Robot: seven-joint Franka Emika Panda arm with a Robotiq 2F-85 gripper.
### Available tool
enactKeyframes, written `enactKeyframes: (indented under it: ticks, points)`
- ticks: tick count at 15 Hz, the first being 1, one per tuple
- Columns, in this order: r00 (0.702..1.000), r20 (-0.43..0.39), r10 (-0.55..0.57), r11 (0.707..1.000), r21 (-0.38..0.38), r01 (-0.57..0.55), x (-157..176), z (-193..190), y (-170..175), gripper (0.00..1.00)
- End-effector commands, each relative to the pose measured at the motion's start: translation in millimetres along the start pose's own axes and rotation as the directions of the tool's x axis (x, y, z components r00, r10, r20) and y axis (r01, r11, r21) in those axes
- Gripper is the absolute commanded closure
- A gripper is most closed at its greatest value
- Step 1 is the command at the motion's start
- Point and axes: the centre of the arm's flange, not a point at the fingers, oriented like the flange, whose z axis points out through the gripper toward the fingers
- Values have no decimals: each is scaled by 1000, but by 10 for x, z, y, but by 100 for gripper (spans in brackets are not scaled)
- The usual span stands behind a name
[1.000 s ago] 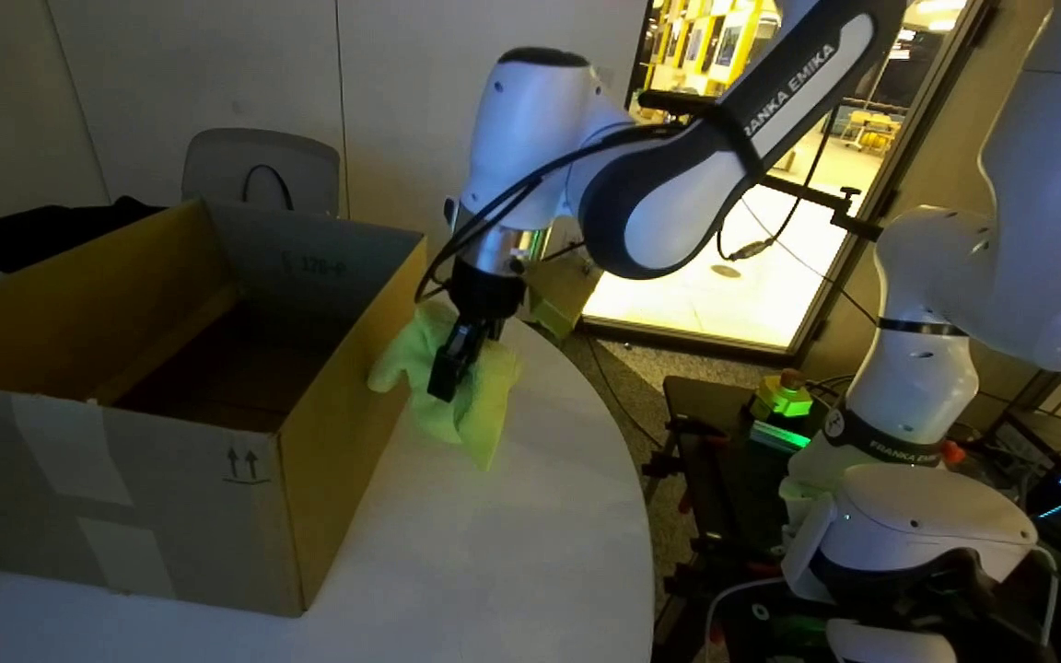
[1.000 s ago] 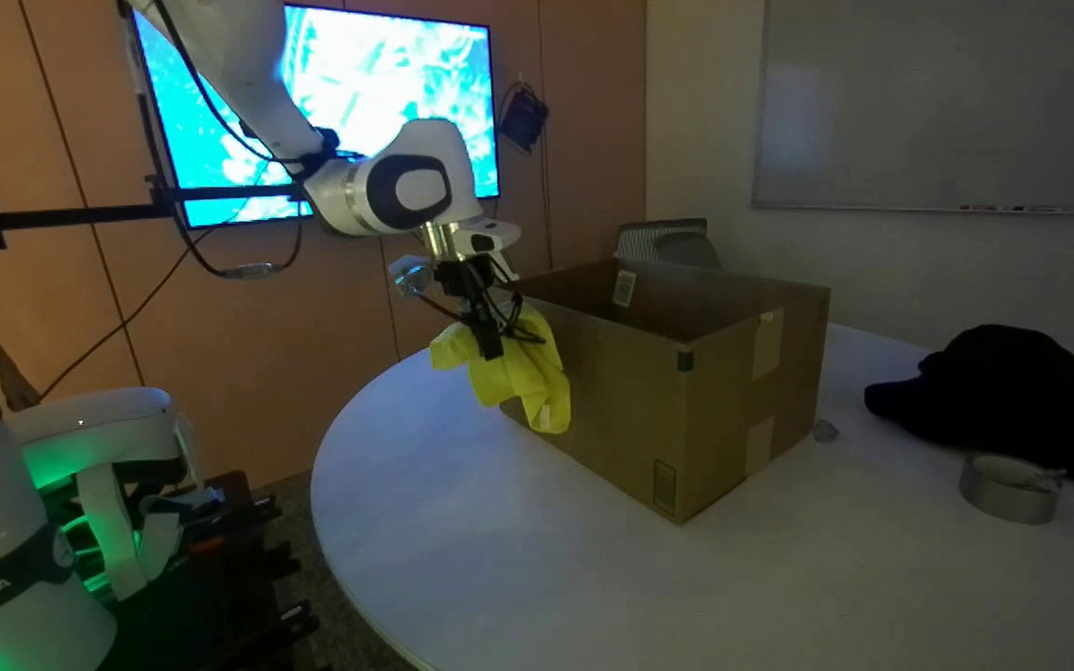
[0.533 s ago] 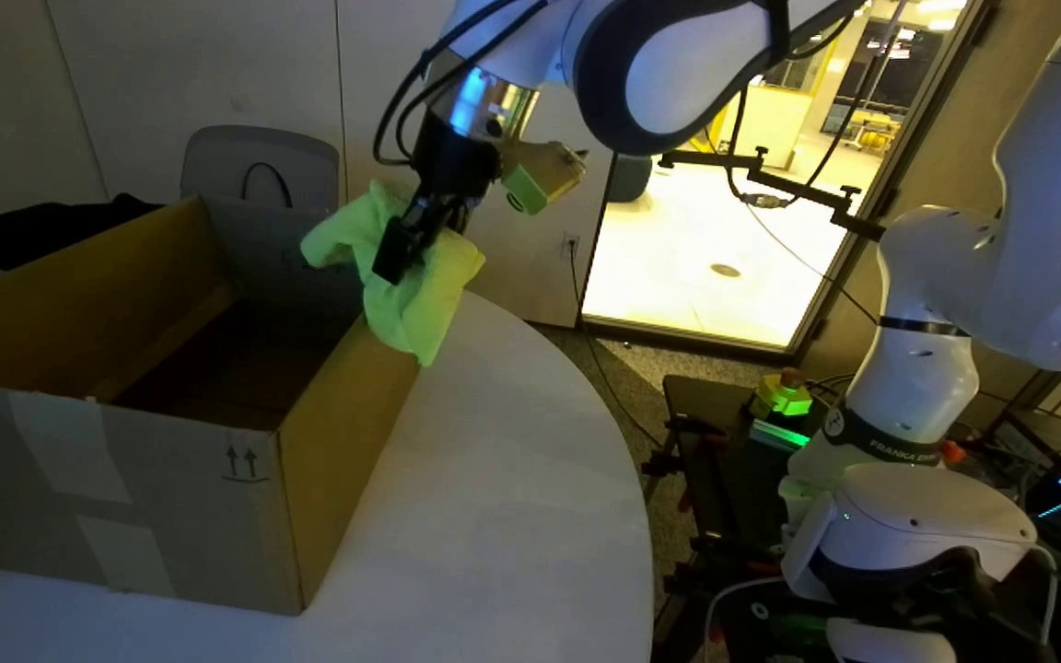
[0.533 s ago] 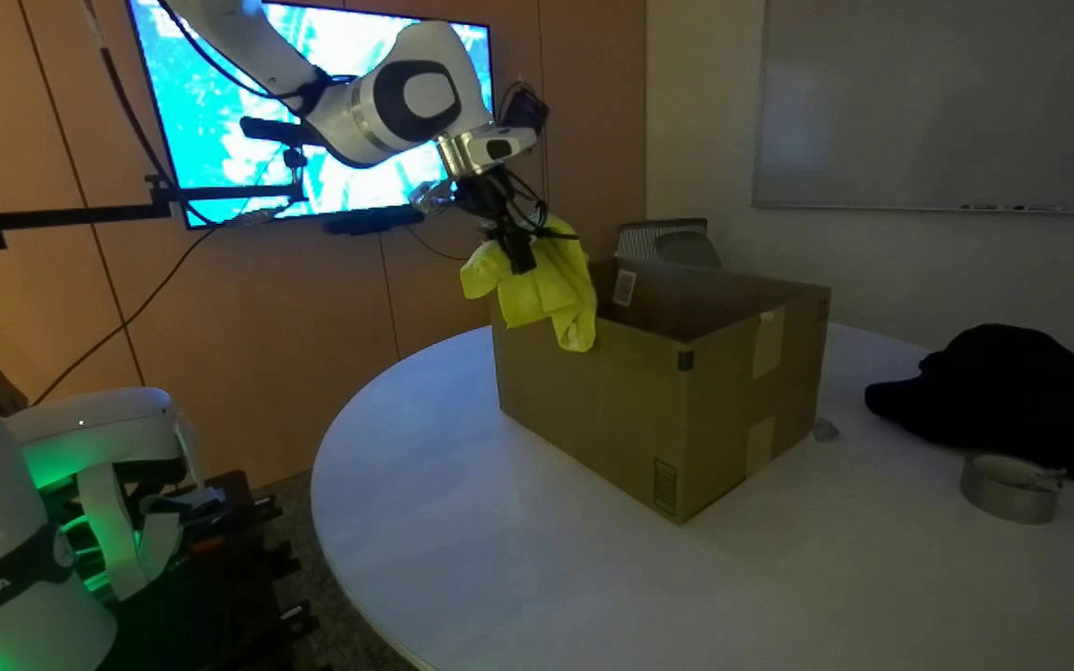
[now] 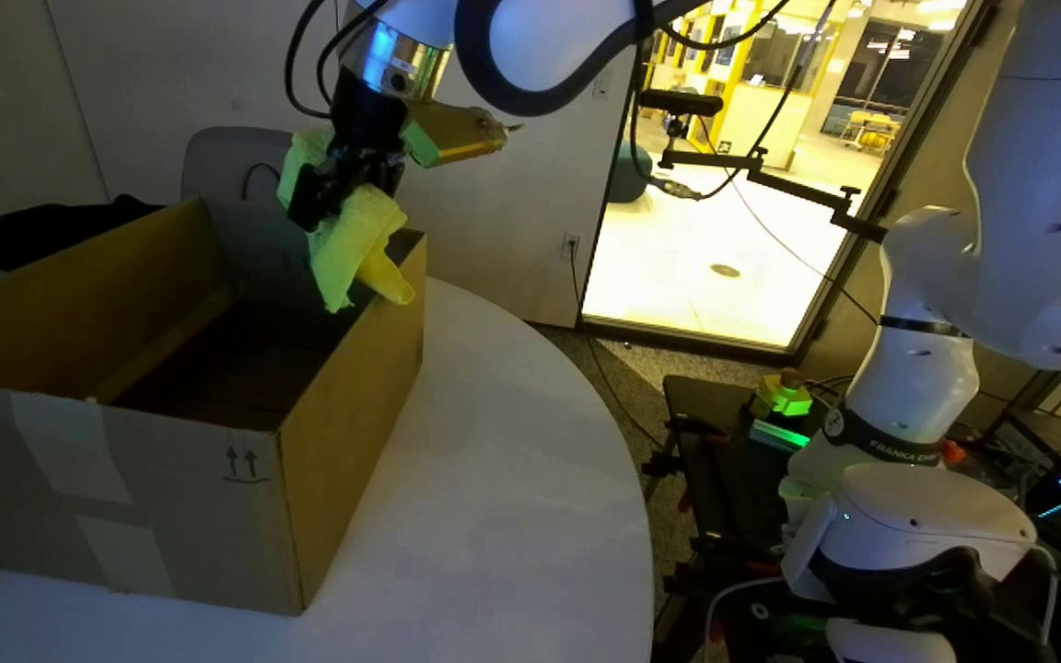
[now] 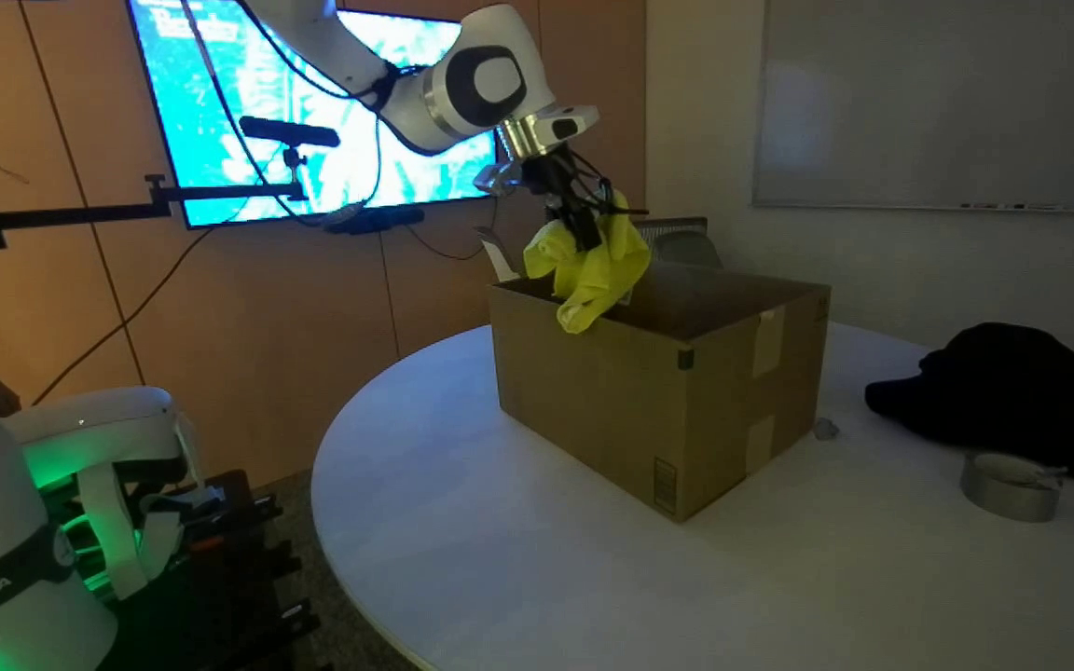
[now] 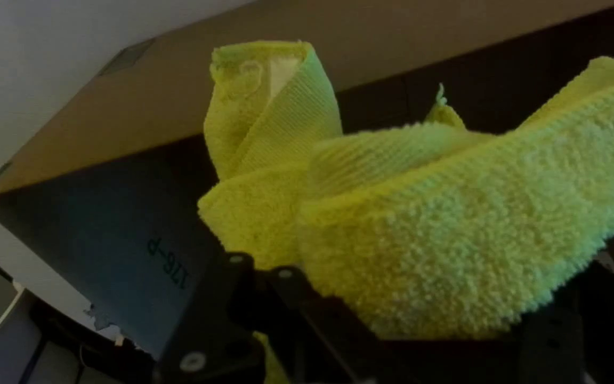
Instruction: Put the marker on the yellow crop, wrap the marker up with the yellow cloth and put them in the box
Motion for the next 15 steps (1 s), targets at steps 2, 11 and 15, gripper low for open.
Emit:
enactKeyframes:
  ticks: [2, 11, 15]
  points:
    - [999, -37, 34, 999, 6, -33, 693, 284, -182, 98]
    - [997, 79, -9, 999, -31, 11, 917, 544, -307, 42]
    - [989, 135, -66, 997, -28, 70, 783, 416, -327, 13]
